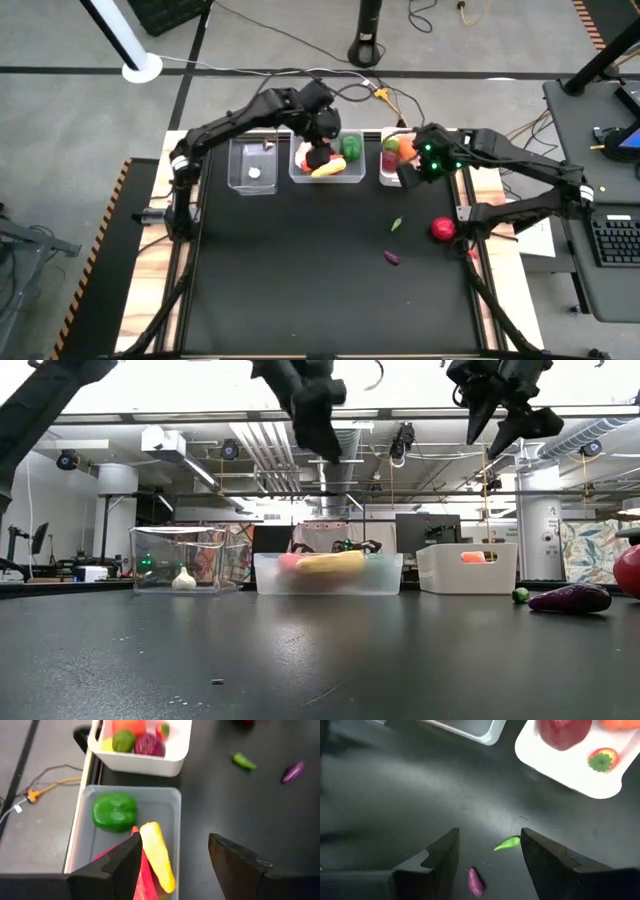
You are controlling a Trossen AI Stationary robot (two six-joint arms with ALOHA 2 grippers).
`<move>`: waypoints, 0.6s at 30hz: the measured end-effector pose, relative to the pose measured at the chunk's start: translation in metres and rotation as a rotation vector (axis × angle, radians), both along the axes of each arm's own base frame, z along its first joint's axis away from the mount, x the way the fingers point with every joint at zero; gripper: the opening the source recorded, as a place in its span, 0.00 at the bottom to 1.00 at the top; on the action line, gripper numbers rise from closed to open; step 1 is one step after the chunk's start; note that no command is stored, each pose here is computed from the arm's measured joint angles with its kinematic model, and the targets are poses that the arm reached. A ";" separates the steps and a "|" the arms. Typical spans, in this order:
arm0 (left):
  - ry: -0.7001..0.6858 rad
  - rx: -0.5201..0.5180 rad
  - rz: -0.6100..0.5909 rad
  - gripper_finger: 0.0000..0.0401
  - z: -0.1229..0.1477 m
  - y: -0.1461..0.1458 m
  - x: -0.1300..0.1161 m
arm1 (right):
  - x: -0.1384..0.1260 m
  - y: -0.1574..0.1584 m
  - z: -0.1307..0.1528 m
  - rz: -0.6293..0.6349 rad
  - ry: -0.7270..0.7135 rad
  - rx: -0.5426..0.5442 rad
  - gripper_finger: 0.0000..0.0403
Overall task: Sort produce into baskets
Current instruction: Put the green chili into the glass bin
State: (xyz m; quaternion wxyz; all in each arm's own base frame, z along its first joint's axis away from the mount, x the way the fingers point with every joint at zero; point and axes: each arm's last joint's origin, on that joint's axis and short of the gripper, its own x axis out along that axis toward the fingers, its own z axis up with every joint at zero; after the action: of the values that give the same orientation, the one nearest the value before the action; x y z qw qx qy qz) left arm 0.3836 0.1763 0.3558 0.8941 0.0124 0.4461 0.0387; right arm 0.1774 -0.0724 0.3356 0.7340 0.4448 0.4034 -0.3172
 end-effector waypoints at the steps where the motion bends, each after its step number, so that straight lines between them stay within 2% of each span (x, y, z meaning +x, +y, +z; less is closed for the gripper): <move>1: -0.015 0.000 0.004 0.52 0.007 -0.004 -0.004 | 0.001 0.002 -0.002 0.008 0.009 -0.003 0.51; 11: -0.152 -0.025 0.000 0.50 0.060 -0.056 -0.028 | 0.003 0.017 -0.040 0.003 0.128 0.069 0.66; 18: -0.194 -0.030 -0.044 0.49 0.076 -0.095 -0.032 | 0.009 0.027 -0.072 -0.021 0.139 0.104 0.67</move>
State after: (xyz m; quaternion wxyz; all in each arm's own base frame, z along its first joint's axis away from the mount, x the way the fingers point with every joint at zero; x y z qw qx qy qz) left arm 0.3517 0.0813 0.4317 0.9338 0.0052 0.3576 0.0135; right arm 0.1863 -0.0449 0.2636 0.6770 0.4633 0.4645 -0.3335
